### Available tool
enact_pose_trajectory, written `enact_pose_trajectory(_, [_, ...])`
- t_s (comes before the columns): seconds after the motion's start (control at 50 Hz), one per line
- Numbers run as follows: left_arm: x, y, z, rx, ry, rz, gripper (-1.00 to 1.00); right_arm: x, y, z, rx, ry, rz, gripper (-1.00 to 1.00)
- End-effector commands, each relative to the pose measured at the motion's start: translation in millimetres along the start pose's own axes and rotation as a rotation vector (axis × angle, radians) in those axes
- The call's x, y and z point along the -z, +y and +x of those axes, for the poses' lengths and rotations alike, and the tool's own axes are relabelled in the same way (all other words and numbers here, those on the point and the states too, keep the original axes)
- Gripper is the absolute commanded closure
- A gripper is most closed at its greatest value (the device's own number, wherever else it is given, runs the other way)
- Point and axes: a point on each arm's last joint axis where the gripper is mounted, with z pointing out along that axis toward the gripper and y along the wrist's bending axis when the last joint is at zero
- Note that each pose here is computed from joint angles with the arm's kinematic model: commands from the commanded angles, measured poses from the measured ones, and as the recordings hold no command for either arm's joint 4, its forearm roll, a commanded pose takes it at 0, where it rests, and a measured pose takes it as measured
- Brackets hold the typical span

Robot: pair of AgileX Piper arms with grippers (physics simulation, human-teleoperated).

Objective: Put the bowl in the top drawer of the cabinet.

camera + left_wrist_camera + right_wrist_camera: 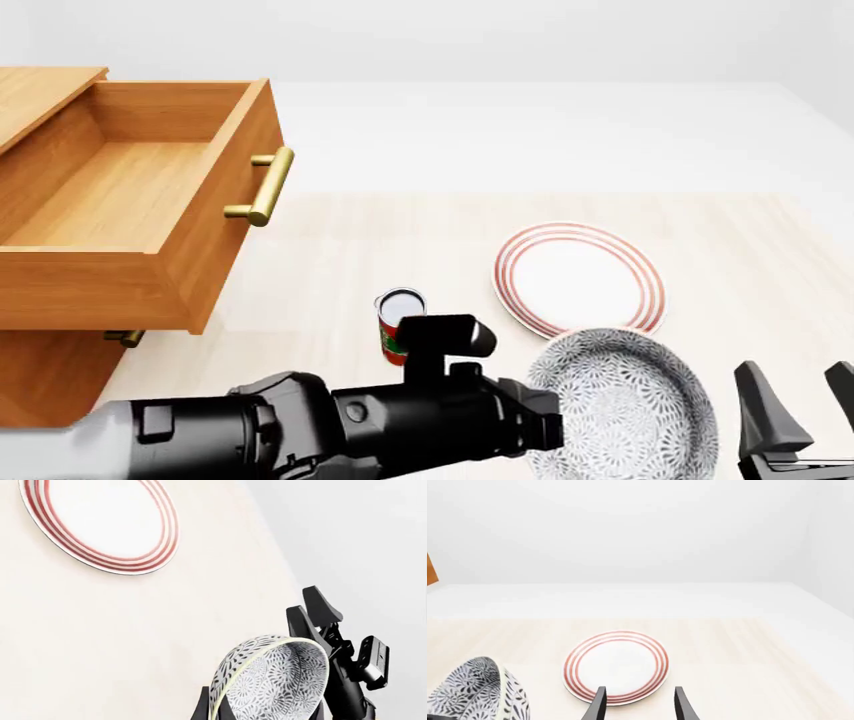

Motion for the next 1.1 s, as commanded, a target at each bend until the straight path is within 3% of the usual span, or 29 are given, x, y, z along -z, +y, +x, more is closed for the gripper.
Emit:
enact_pose_trajectory(0.02, [12.7,-7.1,-13.5,0.001,-0.031,0.012,1.00,0.1,0.0,0.3,0.000,0.000,0.000,-1.00])
enact_pose_trajectory(1.1, [78.4,-29.1,-70.2,-0.047,-0.156,0.011,1.00,-0.2,0.0,-3.2,0.000,0.000,0.000,-1.00])
